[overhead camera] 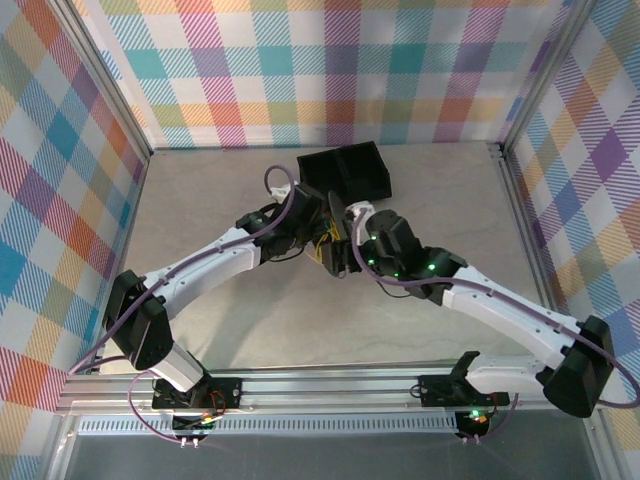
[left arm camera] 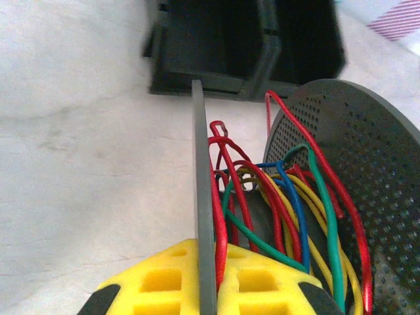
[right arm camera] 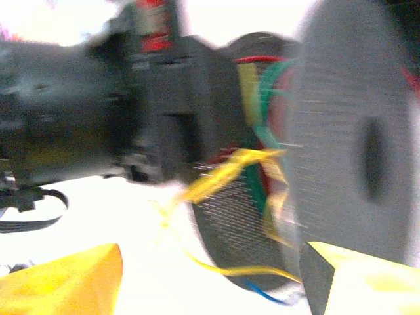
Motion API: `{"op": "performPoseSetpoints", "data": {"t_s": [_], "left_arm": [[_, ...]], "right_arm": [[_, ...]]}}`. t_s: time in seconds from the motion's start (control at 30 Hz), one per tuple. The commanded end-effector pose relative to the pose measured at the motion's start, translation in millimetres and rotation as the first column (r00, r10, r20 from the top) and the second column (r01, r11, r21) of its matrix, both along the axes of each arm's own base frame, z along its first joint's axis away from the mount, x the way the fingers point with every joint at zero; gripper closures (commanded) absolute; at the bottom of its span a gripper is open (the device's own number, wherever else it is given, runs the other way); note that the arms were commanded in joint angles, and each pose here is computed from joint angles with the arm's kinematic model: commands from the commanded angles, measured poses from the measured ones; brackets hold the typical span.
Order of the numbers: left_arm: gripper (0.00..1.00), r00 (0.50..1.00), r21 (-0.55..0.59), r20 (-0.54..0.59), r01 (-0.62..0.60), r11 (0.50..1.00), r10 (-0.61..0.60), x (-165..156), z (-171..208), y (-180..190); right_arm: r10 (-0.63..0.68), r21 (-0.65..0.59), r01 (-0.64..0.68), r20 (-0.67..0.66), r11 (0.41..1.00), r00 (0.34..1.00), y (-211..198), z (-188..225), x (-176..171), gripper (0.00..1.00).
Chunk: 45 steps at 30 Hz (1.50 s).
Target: Wrap the cables
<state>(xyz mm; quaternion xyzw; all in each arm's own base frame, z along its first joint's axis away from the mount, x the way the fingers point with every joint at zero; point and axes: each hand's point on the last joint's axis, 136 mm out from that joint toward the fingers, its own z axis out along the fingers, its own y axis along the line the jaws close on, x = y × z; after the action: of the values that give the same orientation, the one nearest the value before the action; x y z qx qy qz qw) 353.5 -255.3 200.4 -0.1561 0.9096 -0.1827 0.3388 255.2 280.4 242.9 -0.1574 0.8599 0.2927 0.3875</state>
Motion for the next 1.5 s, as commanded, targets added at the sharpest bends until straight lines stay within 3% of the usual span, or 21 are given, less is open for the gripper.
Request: {"op": "performPoseSetpoints", "data": {"t_s": [0.0, 0.1, 0.33, 0.6, 0.8, 0.97, 1.2, 1.47], "left_arm": [[1.0, 0.998, -0.014, 0.051, -0.03, 0.999, 0.031, 7, 28, 18], [1.0, 0.999, -0.036, 0.044, -0.022, 0.999, 0.024, 9, 32, 21], [1.0, 0.999, -0.083, 0.051, -0.011, 0.996, 0.015, 7, 47, 41], [1.0, 0.998, -0.165, 0.033, 0.063, 0.984, -0.058, -6, 62, 61], [1.0, 0.991, -0.222, 0.041, 0.131, 0.966, -0.125, -17, 75, 60], [1.0, 0.991, -0.255, 0.045, 0.133, 0.958, -0.126, -20, 78, 63], [1.0, 0.993, -0.293, 0.044, 0.121, 0.948, -0.113, -16, 75, 63], [1.0, 0.995, -0.366, 0.034, 0.1, 0.925, -0.094, -9, 67, 64]], "right_arm": [[-0.065, -0.075, 0.059, -0.091, 0.995, 0.994, -25, -34, 6, 0.24], [-0.046, -0.118, 0.03, -0.138, 0.993, 0.989, -24, -52, 3, 0.22], [-0.091, -0.068, 0.08, -0.188, 0.994, 0.978, -37, -61, 5, 0.21], [-0.187, 0.133, 0.238, -0.315, 0.962, 0.931, -85, -73, 41, 0.23], [-0.085, 0.296, 0.225, -0.42, 0.928, 0.903, -89, -85, 73, 0.26], [0.023, 0.375, 0.153, -0.426, 0.914, 0.905, -74, -97, 81, 0.33], [0.19, 0.405, -0.004, -0.42, 0.914, 0.888, -33, -110, 56, 0.41], [0.236, 0.407, -0.027, -0.473, 0.913, 0.849, -13, -131, 38, 0.54]]}}
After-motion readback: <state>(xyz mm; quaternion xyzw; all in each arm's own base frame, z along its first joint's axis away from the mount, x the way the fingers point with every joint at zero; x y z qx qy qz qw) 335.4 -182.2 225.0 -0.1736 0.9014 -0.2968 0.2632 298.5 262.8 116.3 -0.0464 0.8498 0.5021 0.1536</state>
